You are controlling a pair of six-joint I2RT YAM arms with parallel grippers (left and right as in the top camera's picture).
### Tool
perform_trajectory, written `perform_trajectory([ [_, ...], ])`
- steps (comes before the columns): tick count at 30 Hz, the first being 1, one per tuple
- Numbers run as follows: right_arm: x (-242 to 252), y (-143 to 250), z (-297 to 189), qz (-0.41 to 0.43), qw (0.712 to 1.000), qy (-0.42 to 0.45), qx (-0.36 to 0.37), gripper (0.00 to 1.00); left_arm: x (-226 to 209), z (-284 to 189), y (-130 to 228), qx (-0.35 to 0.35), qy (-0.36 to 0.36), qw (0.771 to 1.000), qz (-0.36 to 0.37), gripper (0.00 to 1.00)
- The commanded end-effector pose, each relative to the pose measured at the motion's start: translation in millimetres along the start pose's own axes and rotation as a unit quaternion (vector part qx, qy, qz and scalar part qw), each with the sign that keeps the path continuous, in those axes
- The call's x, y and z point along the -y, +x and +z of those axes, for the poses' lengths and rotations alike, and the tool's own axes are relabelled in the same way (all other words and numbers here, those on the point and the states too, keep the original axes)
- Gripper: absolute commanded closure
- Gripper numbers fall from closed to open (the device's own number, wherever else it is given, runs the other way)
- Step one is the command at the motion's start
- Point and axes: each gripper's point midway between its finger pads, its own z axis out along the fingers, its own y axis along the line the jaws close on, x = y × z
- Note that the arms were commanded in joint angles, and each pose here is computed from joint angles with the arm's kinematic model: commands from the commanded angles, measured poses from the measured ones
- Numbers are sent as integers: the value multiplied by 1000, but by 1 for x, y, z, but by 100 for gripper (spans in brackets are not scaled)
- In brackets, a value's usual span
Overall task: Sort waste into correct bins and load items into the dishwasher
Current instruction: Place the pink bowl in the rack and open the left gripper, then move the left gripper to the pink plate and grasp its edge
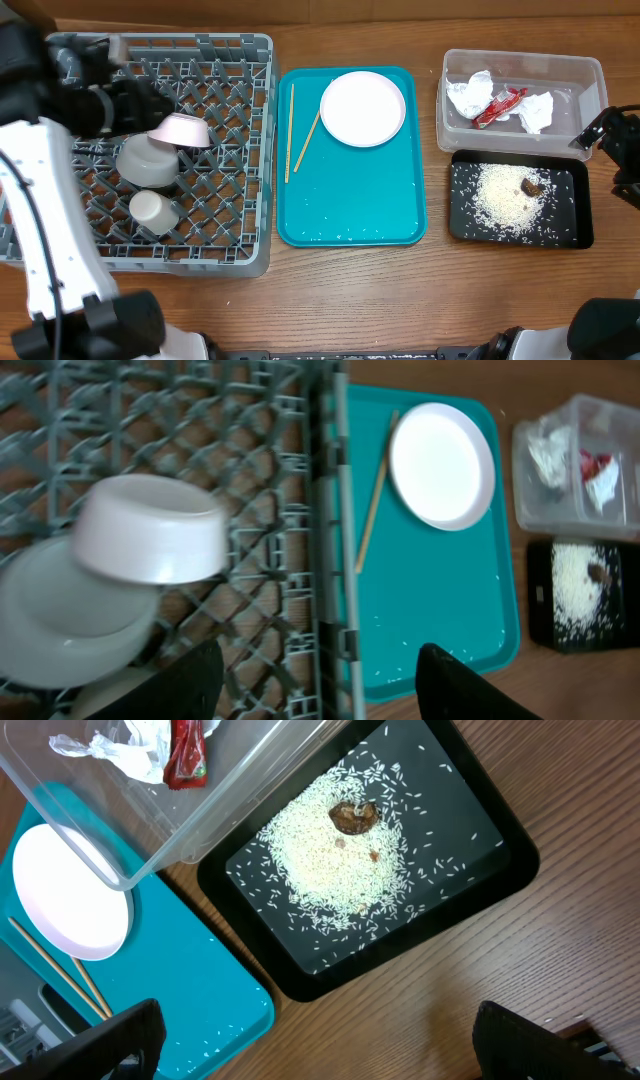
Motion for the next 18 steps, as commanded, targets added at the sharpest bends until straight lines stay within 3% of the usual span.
perform_trajectory([
  [1,-2,-1,-10,-5,1000,-1,19,0,43,10,-1,-3,-29,999,46,32],
  [4,-2,-1,-10,-5,1000,-2,18,0,89,32,-4,-2,-4,994,112,22],
  [10,-2,-1,-10,-5,1000,-3,18,0,172,79,-3,10,20,972,234,17],
  [18,-2,-1,-10,-5,1000,-3,18,0,247,162,25,-7,39,916,399,13],
])
